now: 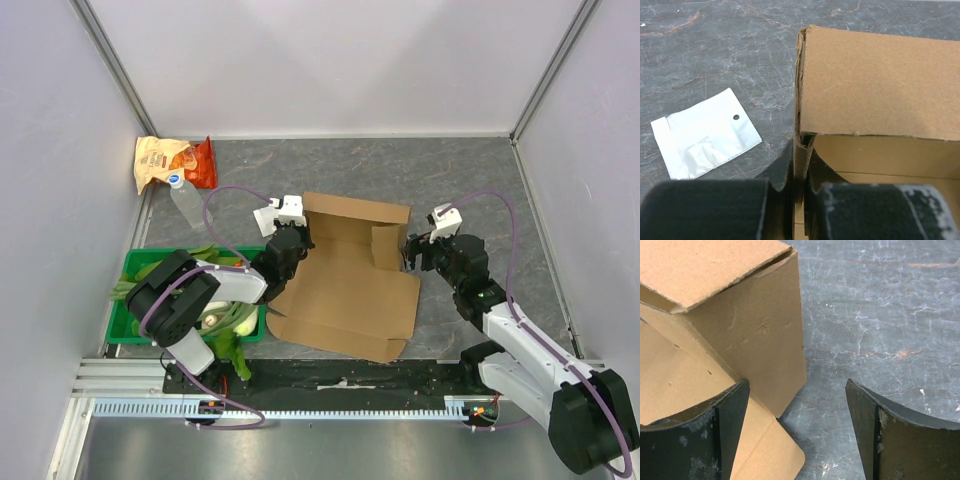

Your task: Fold the paper box

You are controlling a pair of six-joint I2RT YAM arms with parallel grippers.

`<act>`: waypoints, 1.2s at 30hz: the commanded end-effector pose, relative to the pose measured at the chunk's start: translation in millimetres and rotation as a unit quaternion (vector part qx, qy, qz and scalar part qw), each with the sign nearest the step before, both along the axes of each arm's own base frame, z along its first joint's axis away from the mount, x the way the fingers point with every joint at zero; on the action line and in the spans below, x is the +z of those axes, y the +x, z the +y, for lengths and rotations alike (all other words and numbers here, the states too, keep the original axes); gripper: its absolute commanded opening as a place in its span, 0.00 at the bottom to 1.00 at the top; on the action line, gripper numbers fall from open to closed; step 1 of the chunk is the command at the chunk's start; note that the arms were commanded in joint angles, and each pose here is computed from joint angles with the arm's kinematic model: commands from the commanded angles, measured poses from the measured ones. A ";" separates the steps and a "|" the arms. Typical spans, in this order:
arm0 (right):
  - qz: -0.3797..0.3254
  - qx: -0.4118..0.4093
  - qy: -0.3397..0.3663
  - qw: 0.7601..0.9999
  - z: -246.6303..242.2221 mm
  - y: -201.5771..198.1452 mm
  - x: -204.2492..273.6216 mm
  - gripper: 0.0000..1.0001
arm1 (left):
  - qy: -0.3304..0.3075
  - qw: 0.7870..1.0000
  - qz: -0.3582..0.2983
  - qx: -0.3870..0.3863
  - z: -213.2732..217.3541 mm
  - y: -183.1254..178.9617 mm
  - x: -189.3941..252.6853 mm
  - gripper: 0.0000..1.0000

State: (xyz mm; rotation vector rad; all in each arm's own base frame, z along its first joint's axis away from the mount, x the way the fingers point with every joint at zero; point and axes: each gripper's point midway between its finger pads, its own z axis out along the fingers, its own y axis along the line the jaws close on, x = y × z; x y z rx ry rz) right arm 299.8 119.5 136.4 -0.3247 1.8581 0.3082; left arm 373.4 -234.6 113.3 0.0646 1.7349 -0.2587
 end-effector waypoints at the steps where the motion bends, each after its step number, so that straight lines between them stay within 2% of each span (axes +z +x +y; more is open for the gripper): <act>1: -0.003 0.063 0.045 0.997 29.7 -7.0 21.2 0.88 | 0.001 0.999 -0.009 -0.037 -18.2 -3.7 10.5 0.02; 6: -0.010 0.063 0.073 0.995 29.3 -18.6 26.6 0.90 | 0.000 0.999 -0.007 -0.039 -19.3 -3.8 9.4 0.02; 11: -0.014 0.062 0.067 0.996 24.9 -26.6 30.7 0.93 | 0.002 0.999 -0.006 -0.039 -19.3 -4.0 8.2 0.02; 15: -0.027 0.001 0.042 0.999 3.6 -14.8 31.0 0.92 | 0.001 0.999 -0.007 -0.041 -20.2 -4.1 9.7 0.02; 18: -0.043 -0.014 0.030 0.999 -1.6 -7.3 40.8 0.91 | 0.002 0.999 -0.007 -0.042 -20.0 -3.9 9.3 0.02; 21: -0.034 0.012 0.035 0.999 7.7 -9.4 39.7 0.93 | 0.005 0.999 -0.007 -0.040 -19.1 -4.3 9.0 0.02; 22: -0.024 0.046 0.057 0.997 21.0 -15.9 40.0 0.93 | 0.005 0.999 -0.007 -0.039 -18.8 -3.5 9.3 0.02; 26: -0.001 0.083 0.125 0.989 40.5 -30.4 65.0 0.98 | 0.007 0.999 -0.007 -0.042 -20.9 -2.9 9.4 0.02; 27: -0.008 0.071 0.134 0.988 37.0 -31.1 75.4 0.98 | 0.007 0.999 -0.007 -0.042 -20.7 -2.5 9.1 0.02; 28: 0.015 0.032 0.130 0.991 24.6 -33.2 70.7 0.98 | 0.008 0.999 -0.006 -0.042 -21.2 -2.6 8.1 0.02; 29: -0.015 -0.031 0.135 0.990 2.8 -28.7 100.0 0.98 | 0.008 0.999 -0.005 -0.042 -21.2 -2.7 7.1 0.02; 31: -0.017 -0.093 0.129 0.987 -22.1 -35.6 112.3 0.98 | 0.008 0.999 -0.004 -0.040 -19.9 -2.7 7.1 0.02; 33: -0.035 -0.160 0.140 0.976 -46.1 -35.8 136.0 0.98 | 0.006 0.999 -0.003 -0.040 -20.3 -2.4 7.1 0.02; 35: -0.009 -0.214 0.118 0.970 -64.6 -38.1 128.8 0.98 | 0.005 0.999 -0.004 -0.039 -20.7 -1.8 8.6 0.02; 36: -0.007 -0.293 0.106 0.950 -91.4 -38.3 123.0 0.98 | 0.006 0.999 -0.003 -0.040 -21.0 -2.1 8.6 0.02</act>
